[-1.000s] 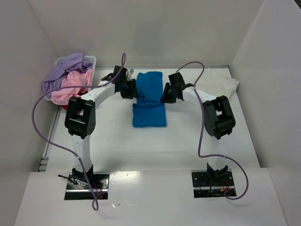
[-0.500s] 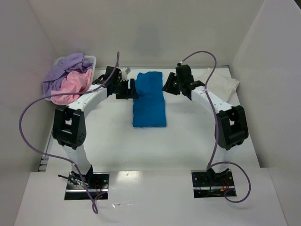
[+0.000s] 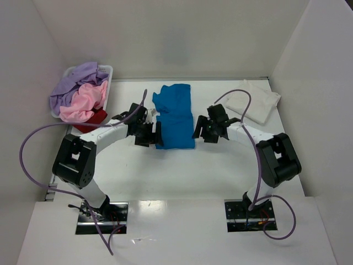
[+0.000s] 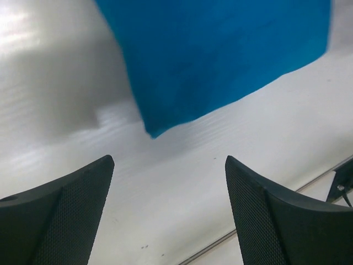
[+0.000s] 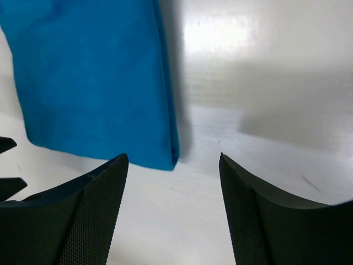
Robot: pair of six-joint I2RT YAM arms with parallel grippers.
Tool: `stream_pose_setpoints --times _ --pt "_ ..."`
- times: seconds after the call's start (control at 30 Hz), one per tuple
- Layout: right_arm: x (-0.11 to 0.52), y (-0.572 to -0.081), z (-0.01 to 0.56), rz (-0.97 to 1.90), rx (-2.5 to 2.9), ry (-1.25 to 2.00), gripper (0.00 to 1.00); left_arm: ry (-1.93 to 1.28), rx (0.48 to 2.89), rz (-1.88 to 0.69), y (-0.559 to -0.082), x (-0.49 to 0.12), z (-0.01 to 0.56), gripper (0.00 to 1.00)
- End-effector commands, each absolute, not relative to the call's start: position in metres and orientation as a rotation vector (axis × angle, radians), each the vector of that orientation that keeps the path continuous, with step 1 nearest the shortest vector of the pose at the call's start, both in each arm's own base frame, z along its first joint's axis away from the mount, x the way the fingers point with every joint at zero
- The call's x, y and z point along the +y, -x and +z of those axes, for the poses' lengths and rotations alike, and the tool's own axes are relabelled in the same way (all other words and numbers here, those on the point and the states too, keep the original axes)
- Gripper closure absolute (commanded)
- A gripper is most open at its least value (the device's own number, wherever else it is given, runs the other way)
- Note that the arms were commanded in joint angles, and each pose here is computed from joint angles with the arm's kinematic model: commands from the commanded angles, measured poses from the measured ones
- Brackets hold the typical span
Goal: Fold and stack the t-shirts
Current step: Grab one side of the 2/3 rectangular tshirt with both arms
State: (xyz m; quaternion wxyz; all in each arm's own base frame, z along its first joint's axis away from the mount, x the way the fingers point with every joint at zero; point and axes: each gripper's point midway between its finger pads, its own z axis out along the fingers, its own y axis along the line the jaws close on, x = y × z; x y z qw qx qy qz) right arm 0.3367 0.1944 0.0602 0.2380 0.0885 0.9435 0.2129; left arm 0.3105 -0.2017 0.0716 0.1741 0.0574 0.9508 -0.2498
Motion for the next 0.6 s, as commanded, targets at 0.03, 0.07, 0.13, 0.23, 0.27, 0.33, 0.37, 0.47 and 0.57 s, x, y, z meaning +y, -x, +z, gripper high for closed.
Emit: stream_pose_setpoints --times 0.03,0.07,0.13,0.23,0.27,0.33,0.37,0.47,0.57 --pt "0.203 -0.322 0.076 0.626 2.528 -0.232 0.27 -0.053 2.697 -0.635 -0.299 -0.195 0.071 0.10" --pt "0.201 -0.319 0.075 0.625 2.530 -0.232 0.27 -0.039 2.654 -0.642 -0.304 -0.196 0.075 0.10" --pt "0.209 -0.314 0.071 0.652 2.531 -0.214 0.27 0.008 2.660 -0.654 -0.299 -0.195 0.068 0.13" --pt "0.214 -0.312 0.070 0.665 2.526 -0.210 0.27 -0.007 2.640 -0.673 -0.300 -0.204 0.071 0.17" --pt "0.216 -0.310 0.067 0.664 2.537 -0.201 0.27 -0.005 2.641 -0.669 -0.300 -0.207 0.068 0.17" --pt "0.216 -0.312 0.065 0.654 2.533 -0.204 0.27 -0.015 2.642 -0.661 -0.301 -0.210 0.065 0.18" --pt "0.214 -0.313 0.061 0.639 2.539 -0.210 0.28 -0.009 2.654 -0.642 -0.301 -0.208 0.059 0.18" --pt "0.214 -0.312 0.055 0.628 2.557 -0.213 0.29 0.008 2.655 -0.631 -0.306 -0.209 0.056 0.19" --pt "0.212 -0.316 0.052 0.604 2.546 -0.222 0.32 0.007 2.649 -0.634 -0.313 -0.212 0.055 0.22"
